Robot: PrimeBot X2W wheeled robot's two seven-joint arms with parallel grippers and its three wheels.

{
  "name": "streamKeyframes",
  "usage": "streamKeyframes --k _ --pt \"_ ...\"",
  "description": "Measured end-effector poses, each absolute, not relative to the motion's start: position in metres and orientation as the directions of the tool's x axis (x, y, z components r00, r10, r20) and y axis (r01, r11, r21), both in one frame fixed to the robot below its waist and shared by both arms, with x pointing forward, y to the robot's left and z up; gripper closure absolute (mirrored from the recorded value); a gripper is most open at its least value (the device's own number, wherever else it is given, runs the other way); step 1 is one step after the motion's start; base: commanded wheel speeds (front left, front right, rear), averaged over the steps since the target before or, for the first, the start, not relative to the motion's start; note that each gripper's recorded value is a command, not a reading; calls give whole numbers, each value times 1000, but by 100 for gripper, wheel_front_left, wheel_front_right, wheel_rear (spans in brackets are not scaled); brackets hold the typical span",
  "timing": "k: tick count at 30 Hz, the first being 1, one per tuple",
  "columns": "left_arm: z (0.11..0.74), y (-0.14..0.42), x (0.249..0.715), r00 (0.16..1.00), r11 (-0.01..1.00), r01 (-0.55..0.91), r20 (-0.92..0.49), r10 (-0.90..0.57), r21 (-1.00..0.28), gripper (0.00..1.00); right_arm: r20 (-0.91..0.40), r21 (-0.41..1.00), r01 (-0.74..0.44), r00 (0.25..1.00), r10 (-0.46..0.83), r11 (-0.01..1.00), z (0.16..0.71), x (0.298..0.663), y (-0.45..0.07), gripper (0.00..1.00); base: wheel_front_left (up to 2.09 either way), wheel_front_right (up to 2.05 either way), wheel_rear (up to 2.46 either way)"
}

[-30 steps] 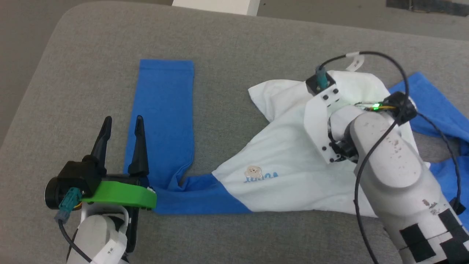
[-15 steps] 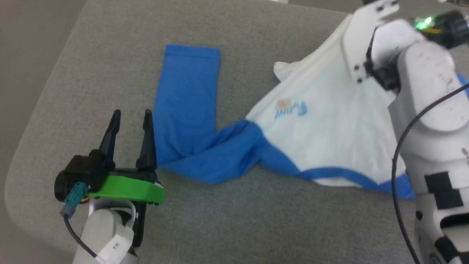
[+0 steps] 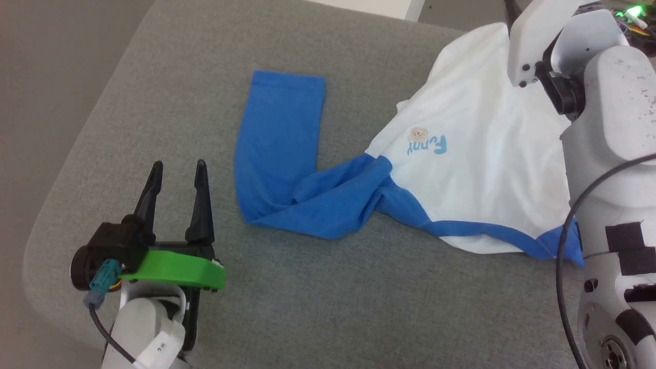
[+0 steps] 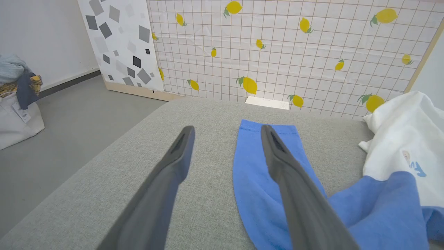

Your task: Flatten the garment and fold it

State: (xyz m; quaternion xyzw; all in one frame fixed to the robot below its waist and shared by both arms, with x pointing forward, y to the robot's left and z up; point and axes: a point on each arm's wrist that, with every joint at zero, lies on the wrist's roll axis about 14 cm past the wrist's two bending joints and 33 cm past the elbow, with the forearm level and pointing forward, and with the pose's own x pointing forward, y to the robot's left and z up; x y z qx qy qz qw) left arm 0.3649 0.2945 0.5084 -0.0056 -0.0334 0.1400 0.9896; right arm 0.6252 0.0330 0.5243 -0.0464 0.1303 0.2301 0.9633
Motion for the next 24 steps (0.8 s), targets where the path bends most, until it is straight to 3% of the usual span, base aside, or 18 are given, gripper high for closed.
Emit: streamKeyframes --k 6,12,15,24 --pt "517 284 355 964 968 -249 93 250 -20 0 -24 -6 -449 894 448 894 573 599 20 0 0 0 0" --pt "518 266 350 974 979 -201 102 204 -40 0 42 -5 -392 919 392 920 560 544 -29 0 0 0 0" --pt "517 254 351 980 985 -167 104 172 -50 0 34 1 -318 948 318 948 547 515 -69 0 0 0 0" --pt "516 220 357 991 994 -77 107 85 -80 0 -154 137 -55 985 76 989 481 401 -179 0 0 0 0"
